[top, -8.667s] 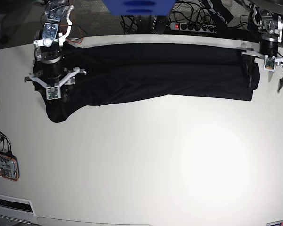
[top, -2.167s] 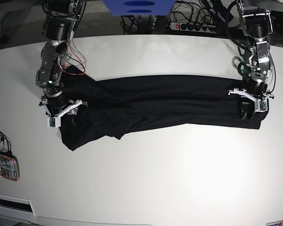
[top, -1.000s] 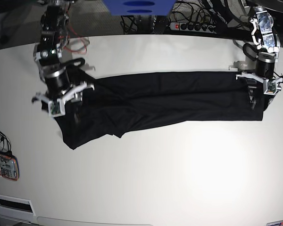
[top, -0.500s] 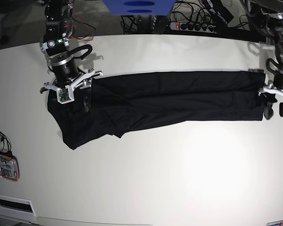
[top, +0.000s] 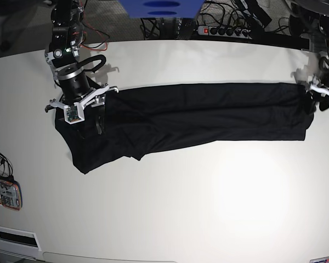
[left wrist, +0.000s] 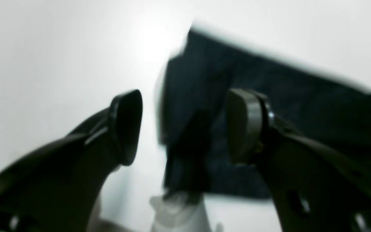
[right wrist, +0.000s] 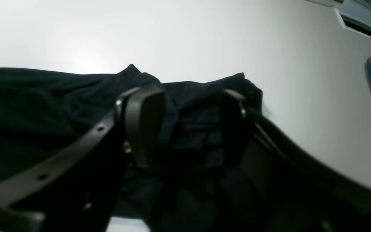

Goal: Fold the T-shirt properly
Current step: 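Pull the strip ends apart with both grippers to straighten it, then carry the strip end with the left gripper toward the right gripper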

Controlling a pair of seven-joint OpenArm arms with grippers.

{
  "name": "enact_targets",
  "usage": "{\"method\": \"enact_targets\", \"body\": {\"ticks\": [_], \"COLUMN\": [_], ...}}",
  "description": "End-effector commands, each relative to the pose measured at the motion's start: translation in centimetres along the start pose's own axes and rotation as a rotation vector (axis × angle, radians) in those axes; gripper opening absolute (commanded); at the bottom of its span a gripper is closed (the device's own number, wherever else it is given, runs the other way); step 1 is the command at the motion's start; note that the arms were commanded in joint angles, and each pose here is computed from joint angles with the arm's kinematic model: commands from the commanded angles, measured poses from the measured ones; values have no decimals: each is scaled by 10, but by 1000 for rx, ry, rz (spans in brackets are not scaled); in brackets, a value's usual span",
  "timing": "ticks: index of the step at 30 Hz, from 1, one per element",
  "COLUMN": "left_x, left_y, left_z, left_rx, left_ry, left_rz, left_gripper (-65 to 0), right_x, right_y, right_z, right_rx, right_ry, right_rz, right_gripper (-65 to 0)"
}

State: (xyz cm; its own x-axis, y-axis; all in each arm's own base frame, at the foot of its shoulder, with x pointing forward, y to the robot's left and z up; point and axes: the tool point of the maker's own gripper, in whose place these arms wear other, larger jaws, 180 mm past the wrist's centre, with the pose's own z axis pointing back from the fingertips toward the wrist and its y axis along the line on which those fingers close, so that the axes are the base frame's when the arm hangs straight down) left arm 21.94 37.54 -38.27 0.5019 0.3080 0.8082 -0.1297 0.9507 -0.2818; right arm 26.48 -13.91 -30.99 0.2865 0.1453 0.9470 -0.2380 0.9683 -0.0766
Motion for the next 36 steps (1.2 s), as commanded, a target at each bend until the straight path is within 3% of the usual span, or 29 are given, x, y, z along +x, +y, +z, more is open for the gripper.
{"method": "enact_targets", "body": {"ticks": [1,10,15,22,25,30,36], "left_x": [26,4,-36,-62,-58,-51,-34], "left_y": [-2,19,-20,-46,-50,-49,-38], "left_z": [0,-7,-33,-45,-45,-46,-47], "left_rx": [-23,29,-45,-71,-81,-81,-54], "left_ry": [-67,-30,64,96,89,75,35], "left_rz": [-20,50,32,23,7,0,0], "left_gripper": [-262,-262,-262,-274,-363,-633,-650], "right_x": [14,14,14,14,14,14,14], "right_y": [-3,-1,-2,-3,-3,-3,-3], "right_z": [0,0,1,2,2,2,2], "right_rx": [-5,-2,-5,-6,-7,-7,-7], "right_ry": [-54,-54,-55,-57,-56,-56,-56], "right_rz": [1,0,0,1,1,1,1], "right_gripper": [-352,-352,-352,-352,-352,-352,-352]}}
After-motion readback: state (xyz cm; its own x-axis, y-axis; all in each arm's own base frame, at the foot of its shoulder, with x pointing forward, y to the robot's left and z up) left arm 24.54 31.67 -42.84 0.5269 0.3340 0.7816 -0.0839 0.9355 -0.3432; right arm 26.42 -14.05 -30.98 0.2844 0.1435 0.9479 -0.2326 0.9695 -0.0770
